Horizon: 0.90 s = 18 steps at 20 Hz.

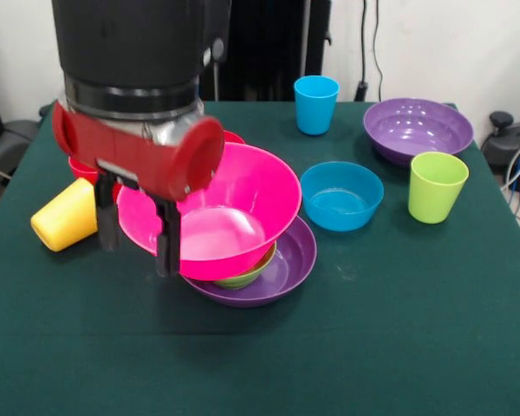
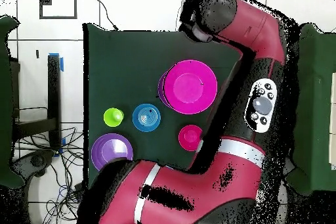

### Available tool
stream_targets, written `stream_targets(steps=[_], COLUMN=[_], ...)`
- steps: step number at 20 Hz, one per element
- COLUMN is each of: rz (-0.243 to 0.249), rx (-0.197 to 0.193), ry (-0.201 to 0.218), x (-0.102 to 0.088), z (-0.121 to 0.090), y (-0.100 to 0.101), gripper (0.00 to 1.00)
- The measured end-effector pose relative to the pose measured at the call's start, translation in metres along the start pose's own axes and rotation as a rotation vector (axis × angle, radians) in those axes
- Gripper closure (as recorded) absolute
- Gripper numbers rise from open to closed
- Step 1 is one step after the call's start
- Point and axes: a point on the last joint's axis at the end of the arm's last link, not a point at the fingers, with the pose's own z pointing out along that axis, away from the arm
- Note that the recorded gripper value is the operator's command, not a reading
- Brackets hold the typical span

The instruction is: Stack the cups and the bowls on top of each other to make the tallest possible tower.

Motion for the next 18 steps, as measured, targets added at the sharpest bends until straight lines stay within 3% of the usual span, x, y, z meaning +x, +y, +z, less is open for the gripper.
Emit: stream_targets(steps=[6, 11, 16, 18], rz=[-0.003, -0.011, -0.037, -0.067], rx=[0.007, 0.013, 0.02, 0.024], ry=[0.032, 0.043, 0.03, 0.018], x=[0.011, 0.016, 0.023, 0.03], z=[0.025, 0.033, 0.023, 0.006], y=[-0.001, 0.002, 0.019, 0.04], gripper=[0.0, 0.0, 0.0, 0.0])
